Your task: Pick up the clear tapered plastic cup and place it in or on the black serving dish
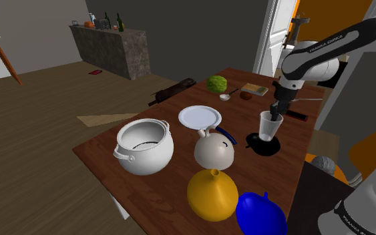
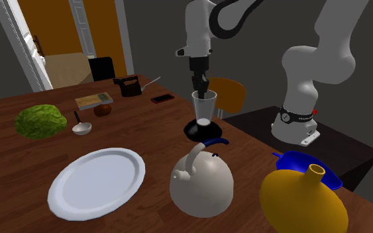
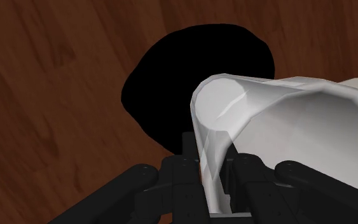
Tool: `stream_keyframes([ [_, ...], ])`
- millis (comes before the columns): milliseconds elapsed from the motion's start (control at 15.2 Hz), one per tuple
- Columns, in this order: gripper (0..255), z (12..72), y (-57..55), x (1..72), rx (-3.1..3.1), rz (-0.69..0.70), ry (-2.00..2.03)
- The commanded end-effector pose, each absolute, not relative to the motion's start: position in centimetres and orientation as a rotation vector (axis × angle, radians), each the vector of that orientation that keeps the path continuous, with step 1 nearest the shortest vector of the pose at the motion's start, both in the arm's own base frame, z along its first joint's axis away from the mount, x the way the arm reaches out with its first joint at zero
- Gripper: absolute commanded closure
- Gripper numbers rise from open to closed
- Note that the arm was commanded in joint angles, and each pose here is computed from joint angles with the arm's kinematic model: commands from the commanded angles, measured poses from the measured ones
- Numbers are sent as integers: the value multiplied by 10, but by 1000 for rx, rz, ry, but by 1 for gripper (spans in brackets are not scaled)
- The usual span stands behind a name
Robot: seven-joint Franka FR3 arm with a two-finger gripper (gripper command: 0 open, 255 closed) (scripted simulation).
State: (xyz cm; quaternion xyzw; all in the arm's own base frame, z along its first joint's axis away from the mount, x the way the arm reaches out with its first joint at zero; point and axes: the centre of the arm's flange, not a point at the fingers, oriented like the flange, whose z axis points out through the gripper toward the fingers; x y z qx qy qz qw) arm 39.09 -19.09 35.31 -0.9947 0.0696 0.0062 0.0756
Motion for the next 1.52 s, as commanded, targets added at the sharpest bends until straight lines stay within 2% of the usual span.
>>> stream_keyframes([
  [0, 255, 343, -191, 391, -2983, 17, 209],
  [264, 255, 321, -191, 391, -2983, 17, 209],
  [792, 255, 321, -191, 391, -2983, 17, 209],
  [858, 0, 321, -191, 391, -2983, 17, 209],
  [1188, 0, 321, -191, 391, -2983, 17, 209],
  [1452, 0, 370, -198, 391, -2983, 17, 209],
])
